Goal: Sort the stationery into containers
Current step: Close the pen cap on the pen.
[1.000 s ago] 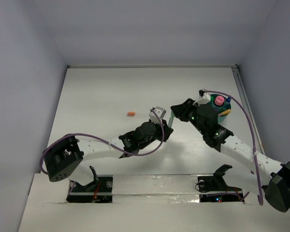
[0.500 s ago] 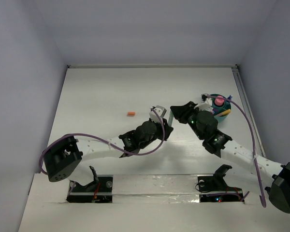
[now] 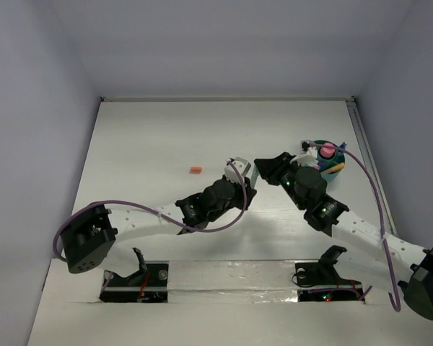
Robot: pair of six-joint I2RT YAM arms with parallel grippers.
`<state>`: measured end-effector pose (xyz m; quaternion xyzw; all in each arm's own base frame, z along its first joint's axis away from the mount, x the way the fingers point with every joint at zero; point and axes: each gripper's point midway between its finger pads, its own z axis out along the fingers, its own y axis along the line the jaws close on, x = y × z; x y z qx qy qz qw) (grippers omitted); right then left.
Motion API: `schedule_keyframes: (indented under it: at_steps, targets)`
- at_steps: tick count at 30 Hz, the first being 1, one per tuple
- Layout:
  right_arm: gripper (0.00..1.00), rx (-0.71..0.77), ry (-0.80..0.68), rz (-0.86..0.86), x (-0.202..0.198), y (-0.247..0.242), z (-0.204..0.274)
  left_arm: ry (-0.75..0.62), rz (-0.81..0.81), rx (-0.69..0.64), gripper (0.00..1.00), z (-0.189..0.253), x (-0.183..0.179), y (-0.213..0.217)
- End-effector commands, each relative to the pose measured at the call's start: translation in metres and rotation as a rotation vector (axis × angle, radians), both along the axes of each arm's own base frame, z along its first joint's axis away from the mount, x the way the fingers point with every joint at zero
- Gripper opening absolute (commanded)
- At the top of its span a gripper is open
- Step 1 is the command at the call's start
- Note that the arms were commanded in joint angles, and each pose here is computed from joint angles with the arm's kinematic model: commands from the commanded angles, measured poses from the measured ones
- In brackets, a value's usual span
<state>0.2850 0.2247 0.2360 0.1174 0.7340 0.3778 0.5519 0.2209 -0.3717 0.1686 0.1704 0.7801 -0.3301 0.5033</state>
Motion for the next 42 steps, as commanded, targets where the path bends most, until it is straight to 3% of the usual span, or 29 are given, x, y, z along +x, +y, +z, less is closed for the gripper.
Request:
schedule_keyframes:
  at_steps: [1, 13, 29, 42]
  targets:
    - [0.0, -0.095, 0.065, 0.12, -0.024, 0.013, -0.018, -0.159, 0.059, -0.223, 0.0, 0.097, 0.019, -0.006]
    - [0.0, -0.052, 0.087, 0.253, -0.041, 0.032, -0.017, -0.169, 0.061, -0.249, 0.0, 0.107, 0.02, -0.007]
    - [0.0, -0.057, 0.246, 0.342, -0.075, 0.043, -0.099, -0.313, 0.037, -0.294, 0.0, 0.197, 0.026, -0.003]
    - [0.0, -0.055, 0.311, 0.412, -0.104, 0.078, -0.135, -0.4, 0.055, -0.35, 0.0, 0.257, 0.033, 0.002]
